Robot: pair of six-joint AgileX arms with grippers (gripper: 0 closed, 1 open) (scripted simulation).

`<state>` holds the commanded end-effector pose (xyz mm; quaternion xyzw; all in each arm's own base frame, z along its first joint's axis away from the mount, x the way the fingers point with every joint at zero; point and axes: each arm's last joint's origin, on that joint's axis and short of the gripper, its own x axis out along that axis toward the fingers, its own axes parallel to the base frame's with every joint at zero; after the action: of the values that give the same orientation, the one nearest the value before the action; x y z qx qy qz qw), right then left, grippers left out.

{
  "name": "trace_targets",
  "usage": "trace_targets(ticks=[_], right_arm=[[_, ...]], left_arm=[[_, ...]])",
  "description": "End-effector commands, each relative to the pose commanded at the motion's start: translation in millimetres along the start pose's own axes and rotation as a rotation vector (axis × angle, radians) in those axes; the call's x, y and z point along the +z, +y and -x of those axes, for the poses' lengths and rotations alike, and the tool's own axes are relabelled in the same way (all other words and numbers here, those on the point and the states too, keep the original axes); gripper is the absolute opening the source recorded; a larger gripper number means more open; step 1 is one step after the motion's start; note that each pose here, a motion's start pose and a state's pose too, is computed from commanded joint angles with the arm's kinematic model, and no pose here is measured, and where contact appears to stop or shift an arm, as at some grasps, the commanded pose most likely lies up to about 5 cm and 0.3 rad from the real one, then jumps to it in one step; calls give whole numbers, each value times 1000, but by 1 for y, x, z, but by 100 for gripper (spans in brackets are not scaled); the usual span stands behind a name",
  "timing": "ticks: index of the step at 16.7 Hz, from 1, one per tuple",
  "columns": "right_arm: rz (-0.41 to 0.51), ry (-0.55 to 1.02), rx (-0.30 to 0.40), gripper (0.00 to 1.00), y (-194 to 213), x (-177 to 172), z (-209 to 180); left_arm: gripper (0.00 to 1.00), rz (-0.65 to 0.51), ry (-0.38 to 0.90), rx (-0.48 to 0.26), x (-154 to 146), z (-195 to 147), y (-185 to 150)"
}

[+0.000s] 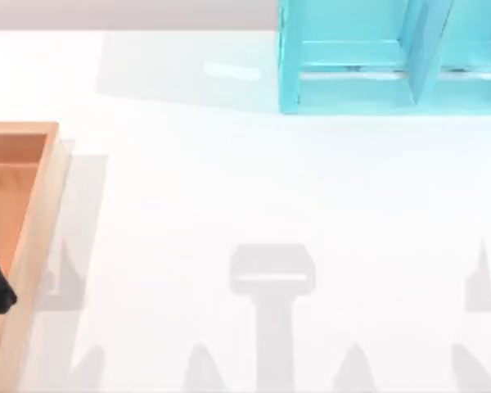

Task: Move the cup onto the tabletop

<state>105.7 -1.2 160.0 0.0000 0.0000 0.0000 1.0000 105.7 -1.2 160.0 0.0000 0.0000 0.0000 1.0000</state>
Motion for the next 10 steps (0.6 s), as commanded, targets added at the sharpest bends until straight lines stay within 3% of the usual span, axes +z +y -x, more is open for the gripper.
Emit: trace_targets(ticks=[5, 10], right_arm=[[0, 0, 0, 100, 0, 0, 0], [0, 0, 0, 100, 0, 0, 0]], left_arm=[[100, -14, 65, 12, 10, 0, 1], [100, -61, 375, 50, 52, -13, 8]])
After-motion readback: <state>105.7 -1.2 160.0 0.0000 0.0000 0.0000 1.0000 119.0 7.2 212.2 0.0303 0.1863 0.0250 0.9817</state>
